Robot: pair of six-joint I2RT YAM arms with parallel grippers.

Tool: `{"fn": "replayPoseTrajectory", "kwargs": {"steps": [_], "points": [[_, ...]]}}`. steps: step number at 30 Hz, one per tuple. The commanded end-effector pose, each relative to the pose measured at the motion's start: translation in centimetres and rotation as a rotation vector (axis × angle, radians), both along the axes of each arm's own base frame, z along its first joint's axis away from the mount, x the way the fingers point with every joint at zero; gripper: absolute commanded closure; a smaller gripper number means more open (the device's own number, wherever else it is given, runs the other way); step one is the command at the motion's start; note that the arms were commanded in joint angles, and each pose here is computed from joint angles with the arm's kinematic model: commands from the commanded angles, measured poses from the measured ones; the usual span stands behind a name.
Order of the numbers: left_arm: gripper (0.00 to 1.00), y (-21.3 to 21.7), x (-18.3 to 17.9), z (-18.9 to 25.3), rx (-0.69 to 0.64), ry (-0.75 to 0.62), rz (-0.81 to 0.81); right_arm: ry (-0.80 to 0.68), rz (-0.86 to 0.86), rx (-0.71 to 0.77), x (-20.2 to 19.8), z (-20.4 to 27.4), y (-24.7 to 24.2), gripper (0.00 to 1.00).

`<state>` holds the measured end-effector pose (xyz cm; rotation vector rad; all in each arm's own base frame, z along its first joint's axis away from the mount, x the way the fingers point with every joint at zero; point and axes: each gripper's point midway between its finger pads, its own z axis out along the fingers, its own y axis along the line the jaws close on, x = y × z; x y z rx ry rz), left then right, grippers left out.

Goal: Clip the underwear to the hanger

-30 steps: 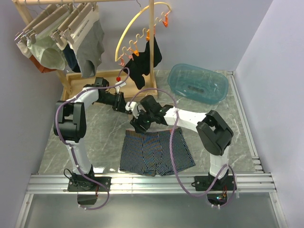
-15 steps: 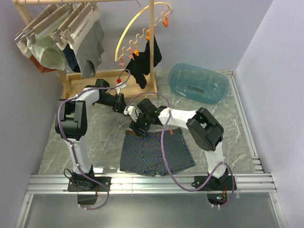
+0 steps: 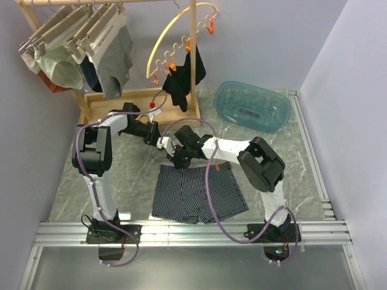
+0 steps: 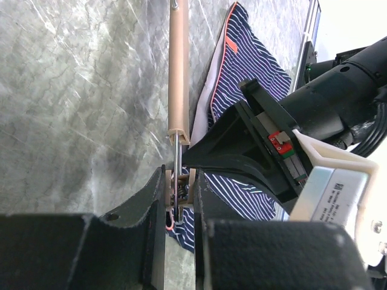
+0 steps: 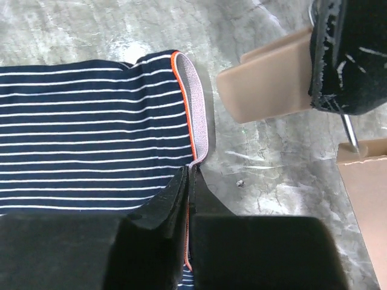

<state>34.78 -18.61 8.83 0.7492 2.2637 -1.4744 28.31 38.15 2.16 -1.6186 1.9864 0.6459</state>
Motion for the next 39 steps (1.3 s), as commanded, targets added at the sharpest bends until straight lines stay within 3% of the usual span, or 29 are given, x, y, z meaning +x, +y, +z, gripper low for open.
{"fn": "replayPoseTrajectory", "kwargs": {"steps": [1, 39], "points": [[1.0, 0.0, -0.2, -0.1, -0.015, -0.029, -0.025, -0.008, 0.048, 0.033, -0.9, 1.5, 0.5, 0.98], [1.0, -1.3, -4.2, -3.6, 0.006, -0.027, -0.13, -0.155, 0.056, 0.101, -0.3, 5.4, 1.1, 1.0]]}}
